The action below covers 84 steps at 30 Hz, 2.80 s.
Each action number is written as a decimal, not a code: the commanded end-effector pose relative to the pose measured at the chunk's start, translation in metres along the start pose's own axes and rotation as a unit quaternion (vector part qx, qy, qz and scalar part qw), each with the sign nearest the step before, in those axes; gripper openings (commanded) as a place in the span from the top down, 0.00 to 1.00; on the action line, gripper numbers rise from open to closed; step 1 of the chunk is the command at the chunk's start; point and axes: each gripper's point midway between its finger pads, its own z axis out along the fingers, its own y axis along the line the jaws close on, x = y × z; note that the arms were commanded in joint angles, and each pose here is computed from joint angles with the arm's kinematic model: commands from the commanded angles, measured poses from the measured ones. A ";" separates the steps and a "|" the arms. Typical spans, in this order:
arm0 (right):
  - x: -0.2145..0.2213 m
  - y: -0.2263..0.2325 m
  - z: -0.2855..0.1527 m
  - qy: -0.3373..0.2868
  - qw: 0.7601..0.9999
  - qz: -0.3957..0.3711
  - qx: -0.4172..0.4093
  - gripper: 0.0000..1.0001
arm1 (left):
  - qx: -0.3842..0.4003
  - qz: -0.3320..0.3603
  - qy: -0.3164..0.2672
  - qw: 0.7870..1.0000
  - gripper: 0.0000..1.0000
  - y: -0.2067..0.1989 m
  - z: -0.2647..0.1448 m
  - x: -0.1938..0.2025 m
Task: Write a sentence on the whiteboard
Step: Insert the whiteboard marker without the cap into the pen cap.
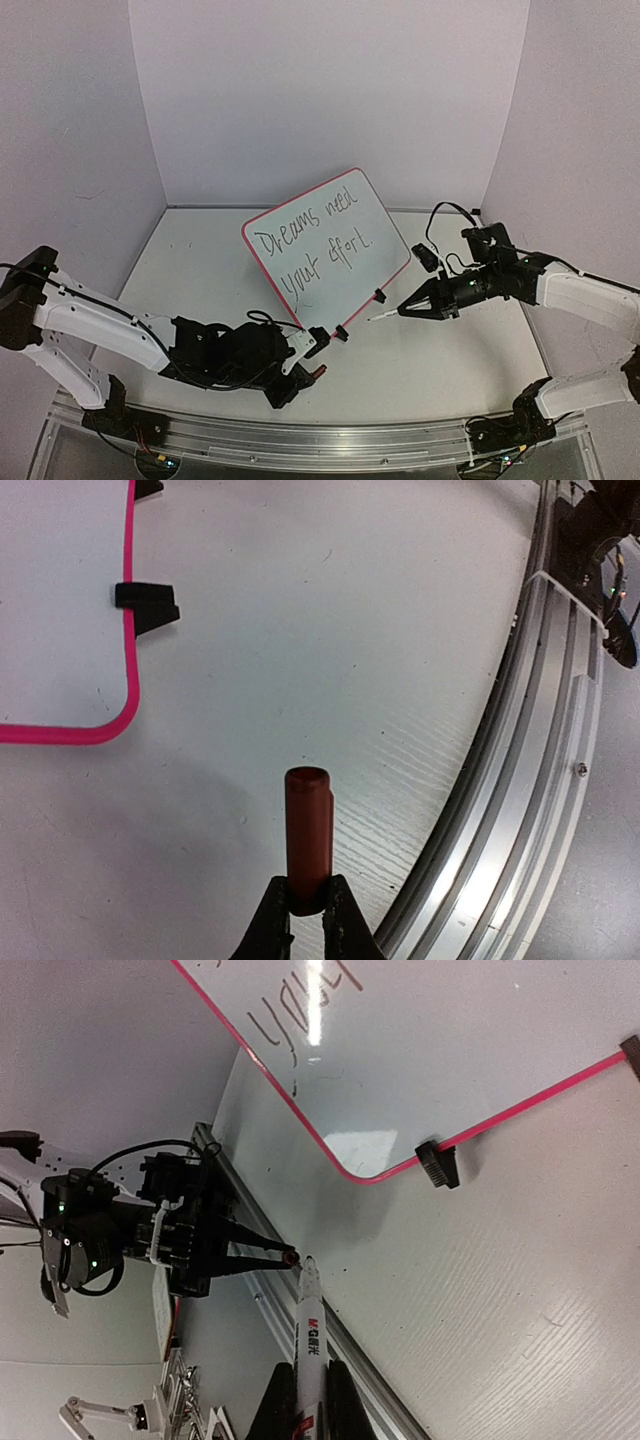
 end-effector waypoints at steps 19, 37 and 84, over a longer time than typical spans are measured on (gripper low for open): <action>0.046 0.032 0.031 0.119 0.989 -0.005 -0.085 1.00 | 0.117 0.089 -0.033 0.989 1.00 -0.030 -0.002 -0.050; 0.053 0.027 0.048 0.143 0.987 -0.010 -0.068 1.00 | 0.131 0.094 -0.032 0.986 1.00 -0.036 0.001 -0.055; 0.063 0.016 0.054 0.164 0.985 0.000 -0.052 1.00 | 0.142 0.079 -0.038 0.986 1.00 -0.039 -0.001 -0.057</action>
